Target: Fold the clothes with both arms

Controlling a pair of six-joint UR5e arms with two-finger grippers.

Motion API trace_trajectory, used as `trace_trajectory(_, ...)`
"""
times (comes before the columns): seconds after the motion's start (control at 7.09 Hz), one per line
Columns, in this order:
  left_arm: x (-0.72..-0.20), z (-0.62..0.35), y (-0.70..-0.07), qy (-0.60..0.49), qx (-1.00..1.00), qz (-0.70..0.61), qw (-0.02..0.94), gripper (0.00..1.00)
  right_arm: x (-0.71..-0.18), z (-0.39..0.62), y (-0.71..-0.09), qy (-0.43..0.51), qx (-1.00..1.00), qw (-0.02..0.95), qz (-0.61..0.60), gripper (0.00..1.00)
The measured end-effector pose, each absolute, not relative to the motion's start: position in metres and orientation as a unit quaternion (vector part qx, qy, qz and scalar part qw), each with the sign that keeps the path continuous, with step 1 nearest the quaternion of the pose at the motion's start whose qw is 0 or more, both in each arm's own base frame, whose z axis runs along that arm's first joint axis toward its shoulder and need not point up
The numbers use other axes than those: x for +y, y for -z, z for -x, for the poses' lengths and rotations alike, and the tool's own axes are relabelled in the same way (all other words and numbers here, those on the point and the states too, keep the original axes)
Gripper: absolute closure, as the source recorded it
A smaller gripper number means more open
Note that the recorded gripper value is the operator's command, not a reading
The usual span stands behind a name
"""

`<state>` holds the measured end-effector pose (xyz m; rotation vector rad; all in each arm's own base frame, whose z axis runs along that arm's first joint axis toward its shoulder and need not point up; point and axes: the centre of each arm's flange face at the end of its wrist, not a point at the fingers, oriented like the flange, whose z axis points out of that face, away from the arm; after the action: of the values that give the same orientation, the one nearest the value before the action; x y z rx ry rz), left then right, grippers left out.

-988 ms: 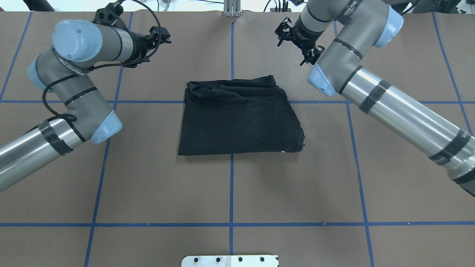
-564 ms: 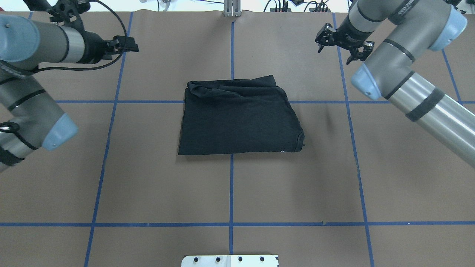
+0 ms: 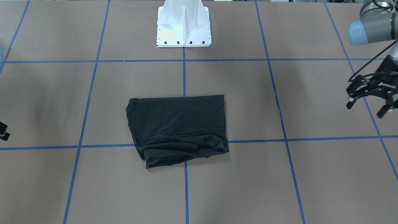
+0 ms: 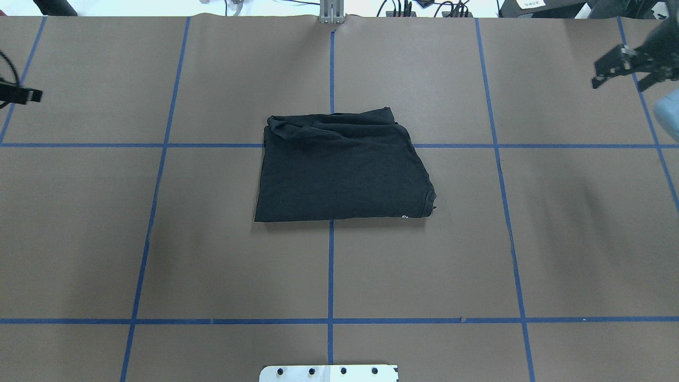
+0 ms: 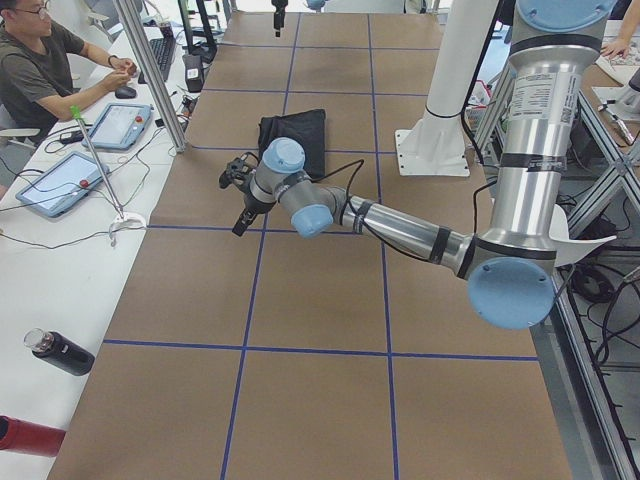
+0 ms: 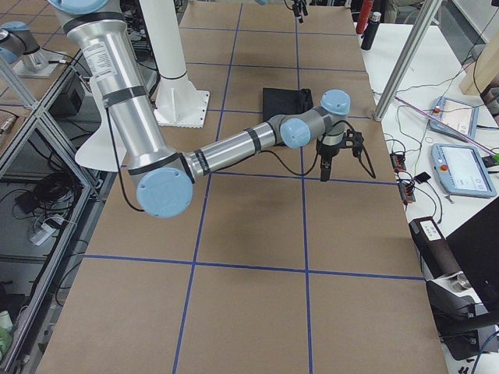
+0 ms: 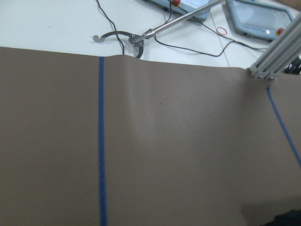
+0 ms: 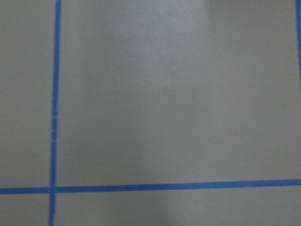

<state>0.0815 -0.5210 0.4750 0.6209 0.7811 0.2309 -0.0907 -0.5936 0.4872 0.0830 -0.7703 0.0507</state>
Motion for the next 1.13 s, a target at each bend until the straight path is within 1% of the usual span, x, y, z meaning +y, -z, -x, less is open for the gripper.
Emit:
trace_trajectory(0.28, -0.506, 0.015, -0.536, -0.161, 0.308, -0.279, 0.895, 0.0, -0.547, 0.021, -0.564, 0.036, -0.359, 0.932, -0.045, 0.0)
trace_trajectory(0.56, -0.486, 0.087, -0.589, -0.148, 0.344, -0.245, 0.894, 0.0, -0.51, -0.014, -0.603, 0.042, -0.368, 0.928, -0.036, 0.0)
trace_trajectory(0.85, -0.452, 0.113, -0.599, -0.122, 0.358, -0.242, 0.893, 0.0, -0.48, -0.027, -0.62, 0.031, -0.385, 0.922, -0.025, 0.0)
trace_trajectory(1.13, -0.436, 0.116, -0.604, -0.086, 0.357, -0.226, 0.902, 0.0, -0.469, -0.026, -0.613, 0.038, -0.38, 0.924, -0.032, 0.0)
